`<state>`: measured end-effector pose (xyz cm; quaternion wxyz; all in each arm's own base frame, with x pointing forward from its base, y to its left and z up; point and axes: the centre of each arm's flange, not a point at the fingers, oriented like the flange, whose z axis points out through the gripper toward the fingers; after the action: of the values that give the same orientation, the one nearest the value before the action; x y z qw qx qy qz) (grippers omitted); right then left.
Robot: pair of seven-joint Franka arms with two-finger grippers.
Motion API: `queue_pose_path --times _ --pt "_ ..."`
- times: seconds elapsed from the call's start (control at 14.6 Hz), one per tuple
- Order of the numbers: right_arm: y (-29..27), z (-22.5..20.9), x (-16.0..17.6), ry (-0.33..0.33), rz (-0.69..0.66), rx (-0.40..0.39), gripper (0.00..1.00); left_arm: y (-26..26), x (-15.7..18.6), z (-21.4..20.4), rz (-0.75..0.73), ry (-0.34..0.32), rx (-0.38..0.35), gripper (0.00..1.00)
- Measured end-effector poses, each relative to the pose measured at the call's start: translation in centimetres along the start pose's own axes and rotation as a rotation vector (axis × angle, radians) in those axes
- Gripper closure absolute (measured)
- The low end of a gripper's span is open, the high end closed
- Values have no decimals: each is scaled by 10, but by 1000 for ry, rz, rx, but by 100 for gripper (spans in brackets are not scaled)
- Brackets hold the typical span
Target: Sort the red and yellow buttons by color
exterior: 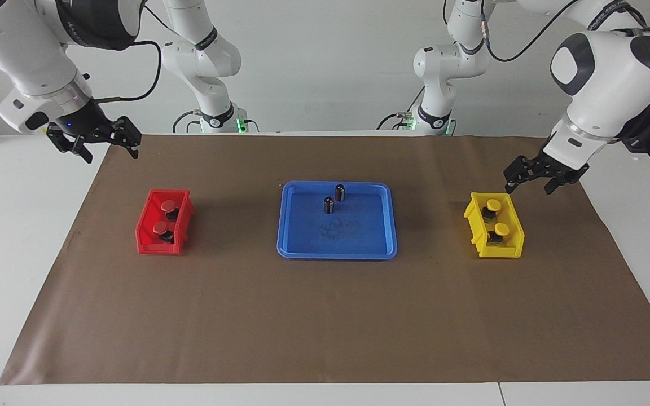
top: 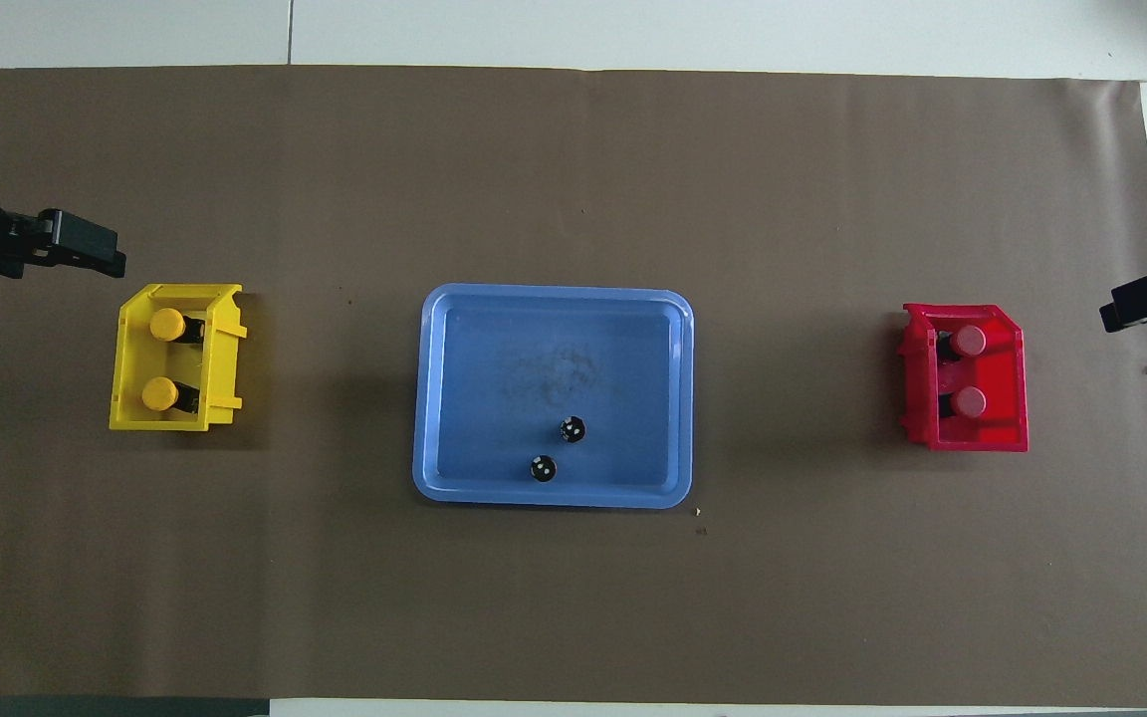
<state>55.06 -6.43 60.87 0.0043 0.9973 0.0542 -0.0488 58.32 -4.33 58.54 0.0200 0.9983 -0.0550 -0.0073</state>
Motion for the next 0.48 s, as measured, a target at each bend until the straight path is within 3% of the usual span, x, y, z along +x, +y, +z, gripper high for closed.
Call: queue_pose_path --times 0.48 --pt "0 0 0 0 0 0 0 4 -6 -29 29 24 2 0"
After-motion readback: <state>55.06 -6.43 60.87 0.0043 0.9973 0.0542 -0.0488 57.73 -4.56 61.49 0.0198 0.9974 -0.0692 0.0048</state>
